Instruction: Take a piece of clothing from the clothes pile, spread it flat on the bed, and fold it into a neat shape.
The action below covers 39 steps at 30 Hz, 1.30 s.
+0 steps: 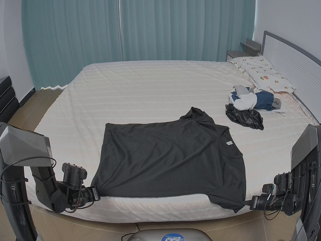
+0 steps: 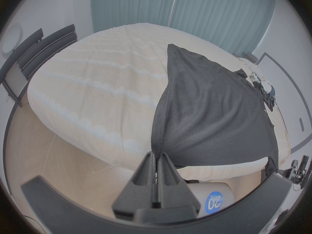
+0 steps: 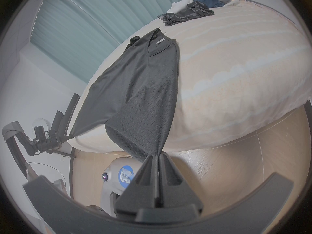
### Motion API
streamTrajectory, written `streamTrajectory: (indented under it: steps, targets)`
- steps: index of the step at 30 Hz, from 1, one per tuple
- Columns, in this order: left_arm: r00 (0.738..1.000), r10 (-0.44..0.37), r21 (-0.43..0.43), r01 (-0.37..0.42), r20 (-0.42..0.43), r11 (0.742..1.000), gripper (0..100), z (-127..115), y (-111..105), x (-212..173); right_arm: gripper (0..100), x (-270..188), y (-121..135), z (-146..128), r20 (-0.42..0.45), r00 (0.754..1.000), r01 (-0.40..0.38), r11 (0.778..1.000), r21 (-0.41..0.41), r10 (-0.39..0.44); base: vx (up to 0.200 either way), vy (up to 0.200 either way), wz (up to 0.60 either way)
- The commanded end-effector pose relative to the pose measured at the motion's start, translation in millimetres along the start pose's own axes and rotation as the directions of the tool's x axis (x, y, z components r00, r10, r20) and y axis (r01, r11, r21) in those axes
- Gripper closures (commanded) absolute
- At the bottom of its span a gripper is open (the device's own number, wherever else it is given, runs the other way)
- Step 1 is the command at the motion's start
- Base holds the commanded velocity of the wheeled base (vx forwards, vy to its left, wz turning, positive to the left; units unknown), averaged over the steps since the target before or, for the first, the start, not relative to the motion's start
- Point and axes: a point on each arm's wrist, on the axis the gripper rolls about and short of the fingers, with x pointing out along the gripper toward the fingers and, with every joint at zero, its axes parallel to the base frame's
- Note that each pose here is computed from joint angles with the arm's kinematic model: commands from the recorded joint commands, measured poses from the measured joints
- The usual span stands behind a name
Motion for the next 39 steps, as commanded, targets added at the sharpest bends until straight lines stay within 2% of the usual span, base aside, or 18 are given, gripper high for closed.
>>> streamTrajectory:
  steps: [1,5,8,17,24,25,27,28,32,34,35,38,39]
  targets:
    - [1.000,0.010,0.008,-0.010,-0.014,1.000,100,-4,2,-1,100,-2,1,-4,-0.017,1.000,0.006,1.000,-0.002,-0.006,0.000,0.000,0.00]
    - [0.999,0.014,0.016,-0.013,-0.029,1.000,100,-7,2,-2,100,-3,0,-5,-0.024,0.999,0.025,1.000,-0.002,-0.025,0.000,0.000,0.00]
    - [0.998,0.027,0.061,-0.023,-0.056,0.998,100,-12,4,-3,100,-4,0,-7,-0.037,0.997,0.063,0.998,-0.020,-0.064,0.000,0.000,0.00]
    - [0.997,0.020,0.092,-0.013,-0.076,0.996,100,-18,0,-5,100,-5,-1,-8,-0.051,0.994,0.091,0.995,-0.029,-0.092,0.000,0.000,0.00]
    - [0.996,0.017,0.090,-0.010,-0.083,0.996,100,-20,-1,-3,100,-5,-2,-4,-0.006,0.996,0.086,0.996,-0.034,-0.086,0.000,0.000,0.00]
    - [0.997,0.015,0.088,-0.008,-0.081,0.996,0,-20,-1,-3,100,-4,-2,-4,-0.006,0.996,0.086,0.996,-0.034,-0.086,0.000,0.000,0.00]
    - [0.997,0.012,0.088,-0.004,-0.079,0.996,0,-19,-2,-2,100,-3,-4,-6,-0.016,0.996,0.088,0.996,-0.030,-0.089,0.000,0.000,0.00]
    - [0.997,0.010,0.088,-0.003,-0.080,0.996,0,-19,-2,-2,0,-2,-4,-7,-0.020,0.996,0.089,0.996,-0.029,-0.090,0.000,0.000,0.00]
    - [0.997,0.004,0.090,0.003,-0.083,0.996,0,-20,-3,-2,0,-3,-5,-3,0.008,0.997,0.078,0.997,-0.014,-0.078,0.000,0.000,0.00]
    - [0.997,0.000,0.086,0.006,-0.073,0.996,0,-18,-4,-4,0,-9,-5,7,0.060,0.997,0.053,0.998,0.018,-0.054,0.000,0.000,0.00]
    - [0.997,-0.002,0.084,0.008,-0.071,0.996,0,-17,-4,-4,0,-13,-5,11,0.083,0.996,0.032,0.999,0.033,-0.035,0.000,0.000,0.00]
    - [0.999,-0.012,0.071,0.015,-0.044,0.997,0,-11,-4,-6,0,-27,1,26,0.143,0.985,-0.115,0.986,0.123,0.097,0.000,0.000,0.00]
    - [0.999,-0.012,0.071,0.015,-0.044,0.997,0,-11,-4,-6,0,-27,1,26,0.143,0.985,-0.115,0.986,0.123,0.097,0.000,0.000,0.00]
